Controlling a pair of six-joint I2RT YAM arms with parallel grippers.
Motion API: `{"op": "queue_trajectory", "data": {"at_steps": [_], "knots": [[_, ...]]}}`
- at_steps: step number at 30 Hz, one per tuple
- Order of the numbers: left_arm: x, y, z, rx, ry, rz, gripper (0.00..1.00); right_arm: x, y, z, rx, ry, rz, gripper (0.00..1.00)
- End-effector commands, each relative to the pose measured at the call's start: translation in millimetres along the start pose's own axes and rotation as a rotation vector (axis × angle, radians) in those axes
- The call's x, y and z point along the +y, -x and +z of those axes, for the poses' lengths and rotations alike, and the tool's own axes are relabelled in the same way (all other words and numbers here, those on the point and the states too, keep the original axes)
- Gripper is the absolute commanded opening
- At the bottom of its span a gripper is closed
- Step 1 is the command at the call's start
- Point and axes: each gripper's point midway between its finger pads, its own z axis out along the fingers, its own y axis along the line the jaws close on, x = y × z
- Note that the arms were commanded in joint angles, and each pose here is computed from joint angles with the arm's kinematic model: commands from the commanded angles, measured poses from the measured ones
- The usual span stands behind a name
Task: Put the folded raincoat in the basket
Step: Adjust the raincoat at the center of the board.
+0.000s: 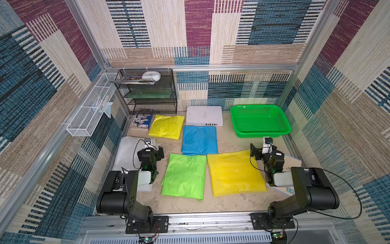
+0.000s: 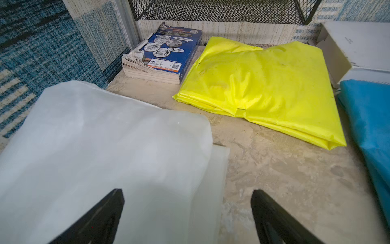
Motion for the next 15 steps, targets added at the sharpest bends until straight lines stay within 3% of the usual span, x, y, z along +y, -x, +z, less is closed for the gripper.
{"op": "queue_trajectory", "data": {"at_steps": [1, 15], "knots": [[0.4, 7.4, 1.0, -0.024, 0.003, -0.004, 0.99, -0.9, 9.6, 1.5, -0.035, -0.006, -0.005, 0.99], [0.1, 7.2, 1.0, -0.023, 0.002, -0.004, 0.99, -0.8, 10.0, 0.4, -0.038, -0.006, -0.005, 0.99]]}}
